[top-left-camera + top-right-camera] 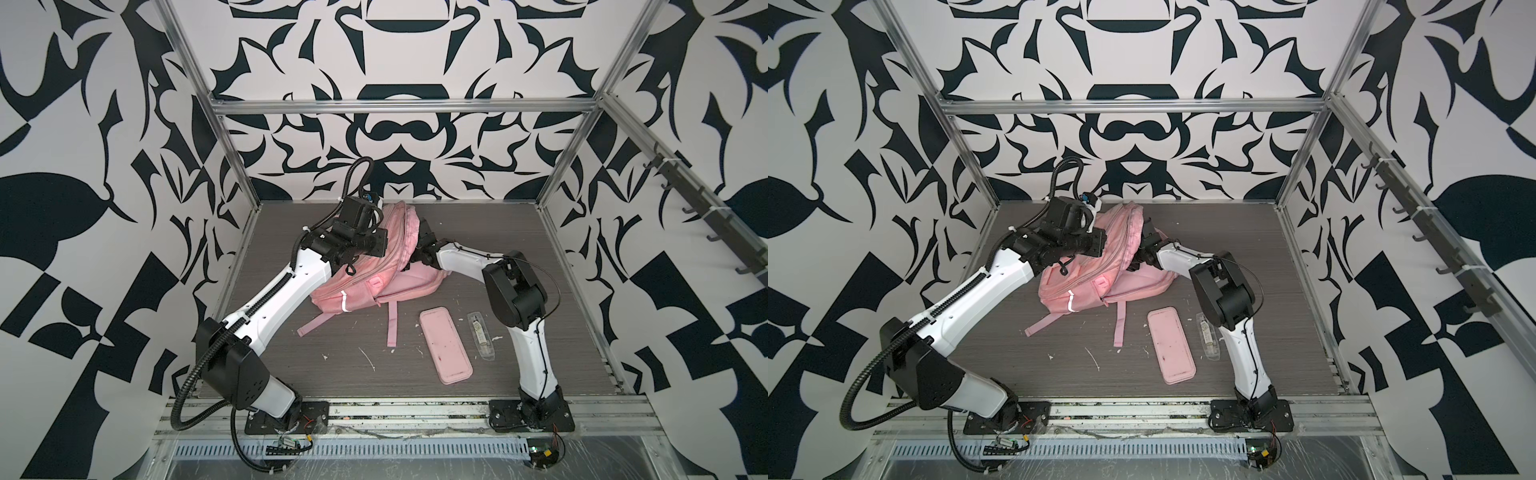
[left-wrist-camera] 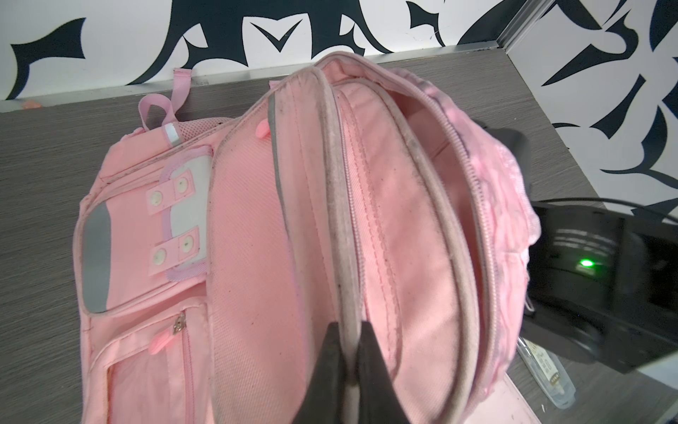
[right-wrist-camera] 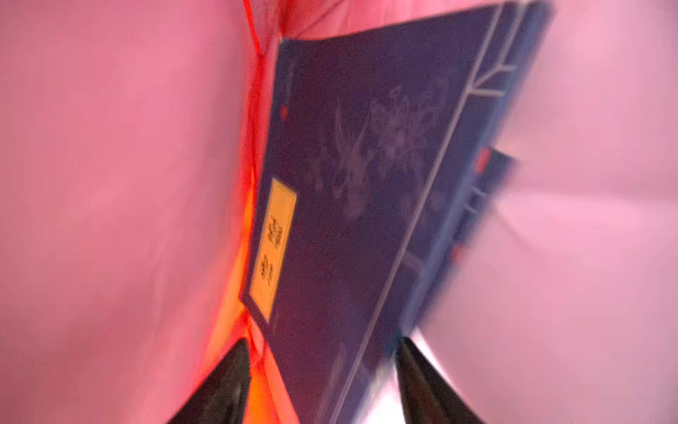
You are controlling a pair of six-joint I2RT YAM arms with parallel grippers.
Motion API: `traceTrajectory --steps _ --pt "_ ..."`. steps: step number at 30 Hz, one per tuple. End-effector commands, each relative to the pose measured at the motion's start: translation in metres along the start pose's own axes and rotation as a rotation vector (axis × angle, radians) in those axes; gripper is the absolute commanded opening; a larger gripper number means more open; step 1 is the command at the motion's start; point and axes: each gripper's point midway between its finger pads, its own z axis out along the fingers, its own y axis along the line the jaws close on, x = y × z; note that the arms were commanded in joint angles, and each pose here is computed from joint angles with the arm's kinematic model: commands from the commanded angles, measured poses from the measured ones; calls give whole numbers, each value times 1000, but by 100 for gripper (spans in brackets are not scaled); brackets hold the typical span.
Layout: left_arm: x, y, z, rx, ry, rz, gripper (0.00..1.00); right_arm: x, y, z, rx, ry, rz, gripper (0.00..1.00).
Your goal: Pack the student bag
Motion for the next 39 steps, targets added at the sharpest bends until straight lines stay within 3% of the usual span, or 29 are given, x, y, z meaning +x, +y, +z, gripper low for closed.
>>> traceTrajectory --steps 1,10,13,19,21,28,33,39 --pt "-24 -11 -7 53 -90 -24 0 -6 -3 -43 83 -38 -65 70" --pt "-19 1 27 -21 -45 -99 0 20 -48 -127 222 -138 -40 70" --pt "-16 -8 54 15 5 -122 0 35 -59 -153 314 -177 -69 68" --pt "-12 -34 102 70 95 -103 0 61 -53 -175 359 -227 -137 65" --pt "-9 -36 110 76 124 -94 4 71 -49 -174 369 -226 -170 63" --pt "11 -22 95 28 156 -50 36 104 -37 -141 411 -166 -320 53" --pt "41 -4 70 -26 169 -54 42 117 -25 -104 391 -112 -410 50" --pt "91 23 45 -104 212 -60 55 133 -11 -64 400 -68 -526 57"
